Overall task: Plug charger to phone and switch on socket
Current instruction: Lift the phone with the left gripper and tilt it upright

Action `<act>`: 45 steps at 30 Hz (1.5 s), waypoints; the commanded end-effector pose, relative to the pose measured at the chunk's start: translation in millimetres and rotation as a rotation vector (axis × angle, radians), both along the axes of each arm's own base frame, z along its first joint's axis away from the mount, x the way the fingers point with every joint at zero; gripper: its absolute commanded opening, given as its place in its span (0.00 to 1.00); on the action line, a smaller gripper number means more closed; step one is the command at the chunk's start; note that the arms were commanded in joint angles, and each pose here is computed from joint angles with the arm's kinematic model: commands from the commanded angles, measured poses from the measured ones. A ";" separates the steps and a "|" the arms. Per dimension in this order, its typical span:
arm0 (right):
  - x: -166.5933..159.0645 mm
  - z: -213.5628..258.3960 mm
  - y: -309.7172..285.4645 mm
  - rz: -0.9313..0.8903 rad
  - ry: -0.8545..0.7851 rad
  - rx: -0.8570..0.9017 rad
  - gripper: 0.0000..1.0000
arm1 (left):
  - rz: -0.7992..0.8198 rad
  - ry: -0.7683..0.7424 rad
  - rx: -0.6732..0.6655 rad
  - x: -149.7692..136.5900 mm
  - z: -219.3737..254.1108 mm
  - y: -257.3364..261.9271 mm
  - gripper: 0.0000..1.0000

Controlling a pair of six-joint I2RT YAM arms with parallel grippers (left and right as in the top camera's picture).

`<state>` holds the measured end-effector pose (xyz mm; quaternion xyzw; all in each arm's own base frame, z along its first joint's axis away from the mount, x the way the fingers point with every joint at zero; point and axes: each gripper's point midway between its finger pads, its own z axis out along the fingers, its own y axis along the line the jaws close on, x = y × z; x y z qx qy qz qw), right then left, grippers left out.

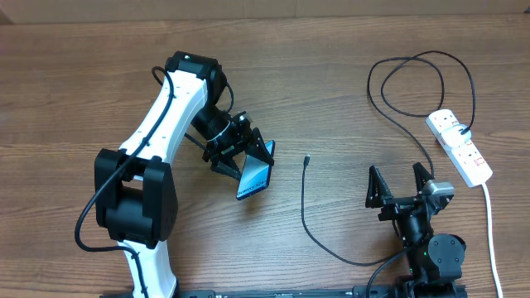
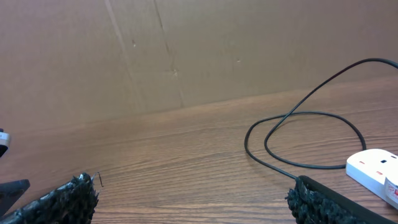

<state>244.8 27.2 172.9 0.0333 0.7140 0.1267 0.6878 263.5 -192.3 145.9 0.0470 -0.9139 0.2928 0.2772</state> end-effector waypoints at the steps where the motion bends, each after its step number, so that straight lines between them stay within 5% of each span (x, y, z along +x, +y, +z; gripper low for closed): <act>1: 0.3 -2.4 -1.8 -0.010 -0.002 -0.005 1.00 | 0.011 -0.018 -0.073 5.9 11.6 -9.0 0.51; 45: 0.3 -2.4 -1.8 -0.010 -0.002 -0.005 1.00 | 0.017 -0.014 -0.085 6.0 13.3 -10.8 0.48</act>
